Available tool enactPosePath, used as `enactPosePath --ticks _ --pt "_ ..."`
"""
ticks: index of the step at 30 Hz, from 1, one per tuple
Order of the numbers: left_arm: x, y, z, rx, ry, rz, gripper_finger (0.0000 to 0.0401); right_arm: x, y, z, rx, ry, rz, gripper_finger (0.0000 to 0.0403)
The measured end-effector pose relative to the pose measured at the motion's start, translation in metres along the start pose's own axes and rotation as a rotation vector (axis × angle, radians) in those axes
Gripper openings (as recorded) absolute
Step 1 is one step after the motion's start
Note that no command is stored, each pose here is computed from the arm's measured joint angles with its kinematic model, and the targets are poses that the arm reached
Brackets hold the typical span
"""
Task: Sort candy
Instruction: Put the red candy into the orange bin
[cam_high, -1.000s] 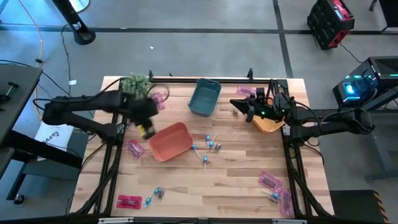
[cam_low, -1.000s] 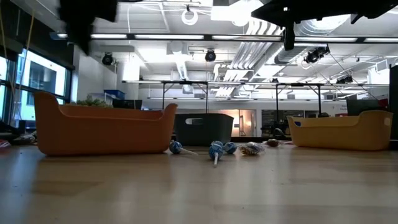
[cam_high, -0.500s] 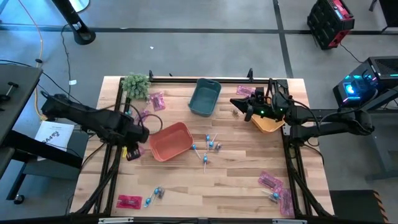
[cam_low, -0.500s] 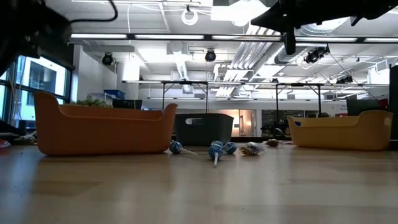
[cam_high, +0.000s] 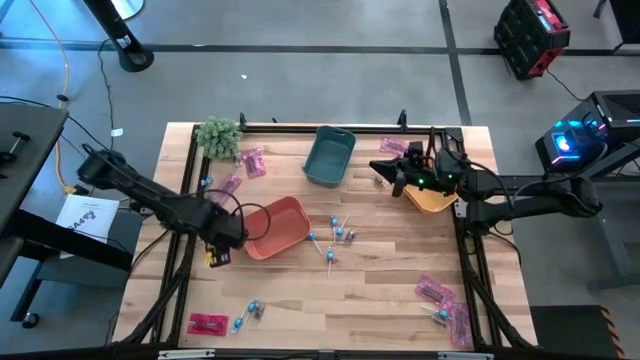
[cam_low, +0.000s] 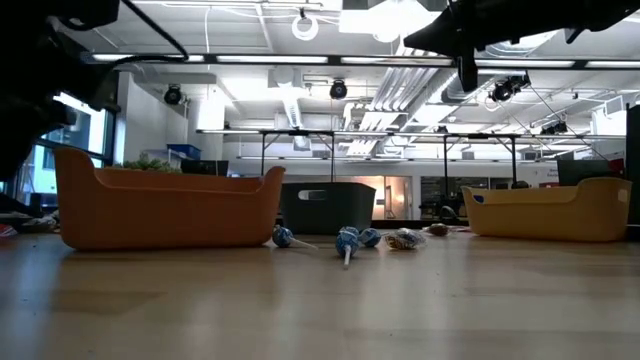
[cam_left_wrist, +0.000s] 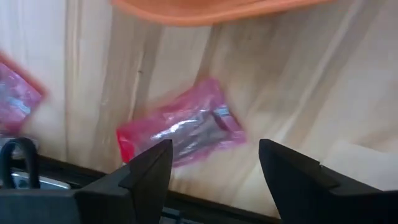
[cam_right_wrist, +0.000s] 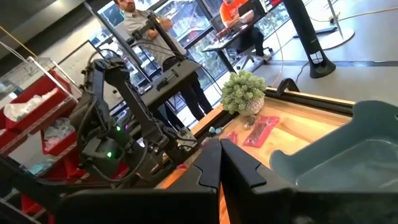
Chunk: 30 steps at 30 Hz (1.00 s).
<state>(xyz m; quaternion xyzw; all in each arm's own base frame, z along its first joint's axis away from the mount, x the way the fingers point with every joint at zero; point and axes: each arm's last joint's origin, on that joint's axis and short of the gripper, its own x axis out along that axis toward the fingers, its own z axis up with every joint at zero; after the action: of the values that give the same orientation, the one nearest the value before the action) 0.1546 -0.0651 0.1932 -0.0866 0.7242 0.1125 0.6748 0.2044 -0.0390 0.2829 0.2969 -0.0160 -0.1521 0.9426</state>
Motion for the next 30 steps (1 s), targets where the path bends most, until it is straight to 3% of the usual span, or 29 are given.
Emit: enactPosePath --ticks 3,7,21,25,30 --pt "0.012 -0.001 -0.003 -0.019 0.037 0.053 0.0235 0.0 -0.001 -0.001 -0.002 0.014 -0.004 0.0" --pt "0.03 0.002 -0.008 -0.131 0.091 0.098 0.0235 0.0 -0.001 -0.001 -0.008 0.016 -0.002 0.0" --pt "0.057 0.002 -0.01 -0.294 0.089 0.014 0.0228 0.0 -0.001 -0.001 0.011 0.016 -0.002 0.0" --pt "0.057 0.001 -0.01 -0.294 0.09 -0.006 0.0179 0.0 -0.001 -0.001 0.013 0.016 -0.002 0.0" --pt "0.049 -0.004 -0.004 -0.285 0.068 -0.048 0.0045 0.0 -0.001 -0.001 0.017 0.016 -0.002 0.0"
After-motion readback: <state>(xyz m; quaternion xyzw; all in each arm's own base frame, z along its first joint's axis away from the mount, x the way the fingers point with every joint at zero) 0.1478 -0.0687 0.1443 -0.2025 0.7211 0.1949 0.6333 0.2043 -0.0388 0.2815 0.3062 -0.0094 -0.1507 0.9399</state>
